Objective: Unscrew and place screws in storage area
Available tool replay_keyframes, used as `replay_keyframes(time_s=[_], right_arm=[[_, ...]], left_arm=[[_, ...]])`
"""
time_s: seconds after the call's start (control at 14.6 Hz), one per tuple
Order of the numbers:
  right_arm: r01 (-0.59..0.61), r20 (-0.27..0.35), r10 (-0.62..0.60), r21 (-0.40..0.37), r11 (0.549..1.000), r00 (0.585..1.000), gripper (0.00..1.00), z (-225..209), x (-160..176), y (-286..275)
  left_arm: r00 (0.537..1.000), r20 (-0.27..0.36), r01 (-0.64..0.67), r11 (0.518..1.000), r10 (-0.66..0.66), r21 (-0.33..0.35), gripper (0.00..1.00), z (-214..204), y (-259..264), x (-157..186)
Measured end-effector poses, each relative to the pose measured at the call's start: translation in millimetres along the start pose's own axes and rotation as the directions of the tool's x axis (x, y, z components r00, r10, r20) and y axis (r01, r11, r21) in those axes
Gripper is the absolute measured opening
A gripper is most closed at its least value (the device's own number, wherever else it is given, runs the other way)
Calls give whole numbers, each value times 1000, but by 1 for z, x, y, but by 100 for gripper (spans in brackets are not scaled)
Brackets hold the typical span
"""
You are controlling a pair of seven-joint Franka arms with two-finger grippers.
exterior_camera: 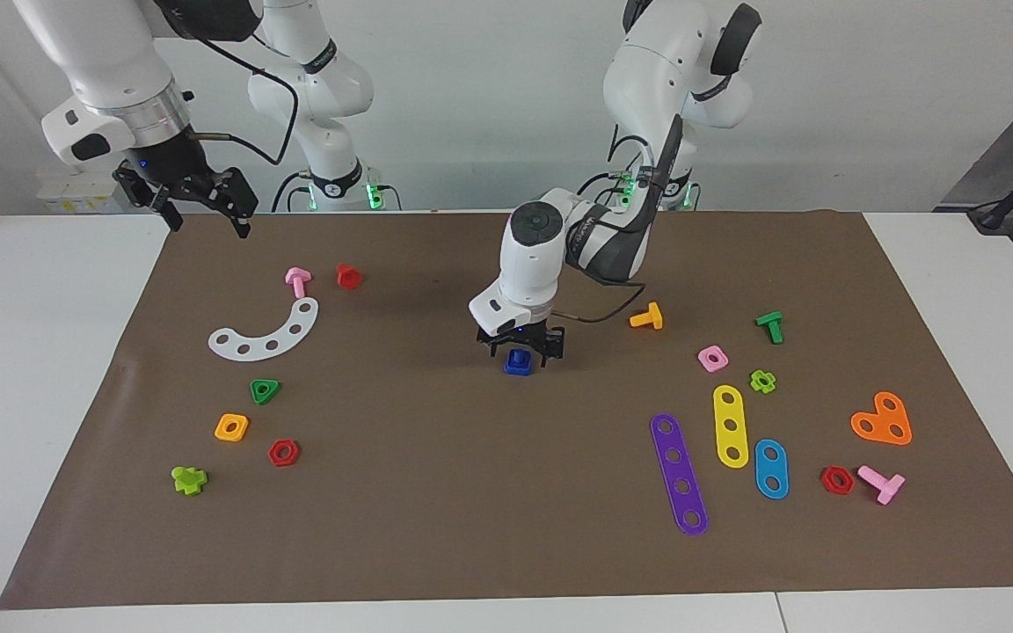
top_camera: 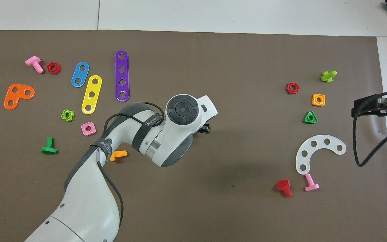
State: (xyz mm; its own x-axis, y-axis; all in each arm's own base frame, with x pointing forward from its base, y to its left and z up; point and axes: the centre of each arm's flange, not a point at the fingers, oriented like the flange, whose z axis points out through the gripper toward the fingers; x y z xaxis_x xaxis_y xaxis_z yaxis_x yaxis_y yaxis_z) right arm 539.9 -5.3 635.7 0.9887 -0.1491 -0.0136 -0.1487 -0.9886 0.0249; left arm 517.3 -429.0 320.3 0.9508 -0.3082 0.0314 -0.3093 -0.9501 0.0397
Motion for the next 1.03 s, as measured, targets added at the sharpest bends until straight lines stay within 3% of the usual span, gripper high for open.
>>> replay_keyframes(time_s=[0.75, 1.03], right_arm=[[0, 0, 0, 0, 1000, 1000, 100, 0, 0, 0], [0, 0, 0, 0, 1000, 1000, 100, 0, 0, 0]], left_arm=[[1000, 5, -19, 1000, 19, 2, 98, 17, 7, -12], [1000, 1, -24, 1000, 24, -1, 92, 20, 10, -15]])
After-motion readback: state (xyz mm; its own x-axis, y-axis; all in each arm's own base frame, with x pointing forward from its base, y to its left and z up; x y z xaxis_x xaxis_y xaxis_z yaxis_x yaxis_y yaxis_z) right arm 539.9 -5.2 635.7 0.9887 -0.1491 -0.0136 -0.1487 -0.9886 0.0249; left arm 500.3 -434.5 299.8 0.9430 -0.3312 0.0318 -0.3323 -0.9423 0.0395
